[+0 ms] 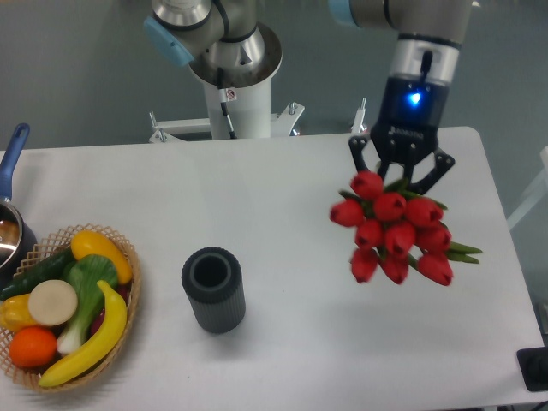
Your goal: Pick up the flowers from the table
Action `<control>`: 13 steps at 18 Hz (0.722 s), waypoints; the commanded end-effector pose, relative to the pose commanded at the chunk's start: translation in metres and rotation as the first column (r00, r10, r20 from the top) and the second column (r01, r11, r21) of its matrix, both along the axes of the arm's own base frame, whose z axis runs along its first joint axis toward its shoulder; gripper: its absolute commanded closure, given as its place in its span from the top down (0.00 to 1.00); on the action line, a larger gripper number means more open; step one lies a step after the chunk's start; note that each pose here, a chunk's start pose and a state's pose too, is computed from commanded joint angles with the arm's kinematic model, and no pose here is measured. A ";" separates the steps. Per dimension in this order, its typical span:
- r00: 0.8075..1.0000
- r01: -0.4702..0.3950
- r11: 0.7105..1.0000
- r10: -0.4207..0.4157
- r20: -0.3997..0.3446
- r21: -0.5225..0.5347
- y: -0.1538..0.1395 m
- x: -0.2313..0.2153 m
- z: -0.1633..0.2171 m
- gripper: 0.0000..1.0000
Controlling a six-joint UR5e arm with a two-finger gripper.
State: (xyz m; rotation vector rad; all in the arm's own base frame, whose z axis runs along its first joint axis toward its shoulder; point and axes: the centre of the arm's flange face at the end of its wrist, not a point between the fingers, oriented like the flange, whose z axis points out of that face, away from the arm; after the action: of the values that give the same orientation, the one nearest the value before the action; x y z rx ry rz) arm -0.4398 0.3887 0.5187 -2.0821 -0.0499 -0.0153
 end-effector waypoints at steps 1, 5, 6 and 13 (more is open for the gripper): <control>1.000 0.021 1.000 -0.021 0.010 0.022 0.004 0.002 -0.001 0.30; 0.998 0.056 0.997 -0.058 0.023 0.057 0.012 0.007 0.002 0.30; 0.998 0.056 0.997 -0.058 0.025 0.058 0.012 0.007 0.002 0.30; 0.998 0.057 0.997 -0.059 0.028 0.060 0.012 0.008 0.001 0.30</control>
State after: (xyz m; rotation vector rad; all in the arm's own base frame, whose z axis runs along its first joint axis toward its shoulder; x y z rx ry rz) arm -0.4316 0.4010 0.5202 -2.0234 -0.0073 -0.0823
